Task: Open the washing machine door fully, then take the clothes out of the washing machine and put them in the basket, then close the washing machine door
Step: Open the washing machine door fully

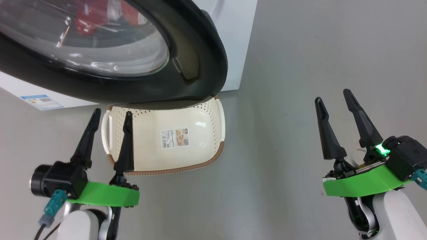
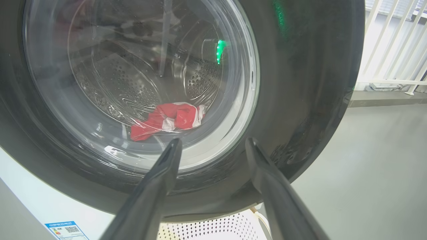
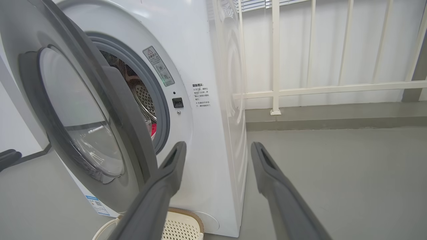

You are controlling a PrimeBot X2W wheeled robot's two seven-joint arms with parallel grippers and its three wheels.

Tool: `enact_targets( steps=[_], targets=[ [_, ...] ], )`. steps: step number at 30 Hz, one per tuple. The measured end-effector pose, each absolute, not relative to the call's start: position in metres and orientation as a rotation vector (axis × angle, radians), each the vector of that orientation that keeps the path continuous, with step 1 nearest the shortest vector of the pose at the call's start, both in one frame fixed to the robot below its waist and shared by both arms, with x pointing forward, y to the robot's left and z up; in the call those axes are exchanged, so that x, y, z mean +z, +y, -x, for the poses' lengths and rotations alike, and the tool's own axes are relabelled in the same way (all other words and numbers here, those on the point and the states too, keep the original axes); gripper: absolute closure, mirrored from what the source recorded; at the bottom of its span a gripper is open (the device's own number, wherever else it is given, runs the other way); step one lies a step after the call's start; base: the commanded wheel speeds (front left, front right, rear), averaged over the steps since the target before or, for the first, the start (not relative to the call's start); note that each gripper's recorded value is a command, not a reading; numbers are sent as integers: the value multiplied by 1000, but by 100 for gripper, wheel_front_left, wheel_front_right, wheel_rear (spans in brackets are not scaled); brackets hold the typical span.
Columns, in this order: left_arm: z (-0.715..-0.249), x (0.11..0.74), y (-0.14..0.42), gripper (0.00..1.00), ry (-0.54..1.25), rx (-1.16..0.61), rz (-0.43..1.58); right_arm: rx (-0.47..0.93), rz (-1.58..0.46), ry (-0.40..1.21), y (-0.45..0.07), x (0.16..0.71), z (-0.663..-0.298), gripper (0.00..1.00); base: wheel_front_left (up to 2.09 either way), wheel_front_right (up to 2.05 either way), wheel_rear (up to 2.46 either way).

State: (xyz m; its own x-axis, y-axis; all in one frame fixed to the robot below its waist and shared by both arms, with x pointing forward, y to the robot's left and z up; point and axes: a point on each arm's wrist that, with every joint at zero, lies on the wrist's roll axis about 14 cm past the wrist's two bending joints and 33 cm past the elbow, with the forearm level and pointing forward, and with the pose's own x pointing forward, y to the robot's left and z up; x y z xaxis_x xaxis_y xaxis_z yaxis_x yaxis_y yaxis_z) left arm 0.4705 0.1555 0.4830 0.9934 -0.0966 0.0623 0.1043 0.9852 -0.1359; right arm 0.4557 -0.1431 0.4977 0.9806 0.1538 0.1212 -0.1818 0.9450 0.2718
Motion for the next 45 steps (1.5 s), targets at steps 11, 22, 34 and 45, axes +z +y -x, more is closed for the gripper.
enact_targets(
  steps=[11,22,34,45],
  targets=[
    [-471,481,155,0,-51,-101,140,178,-276,-95,-141,496,-456,90,0,0,0],
    [-473,473,156,0,-32,-100,139,246,-476,-144,-116,517,-487,100,0,0,0],
    [-470,463,160,0,-5,-93,129,347,-1038,-23,-67,532,-546,100,0,0,0],
    [-476,457,172,0,4,-60,113,590,-1540,365,-28,542,-584,100,0,0,0]
  ],
)
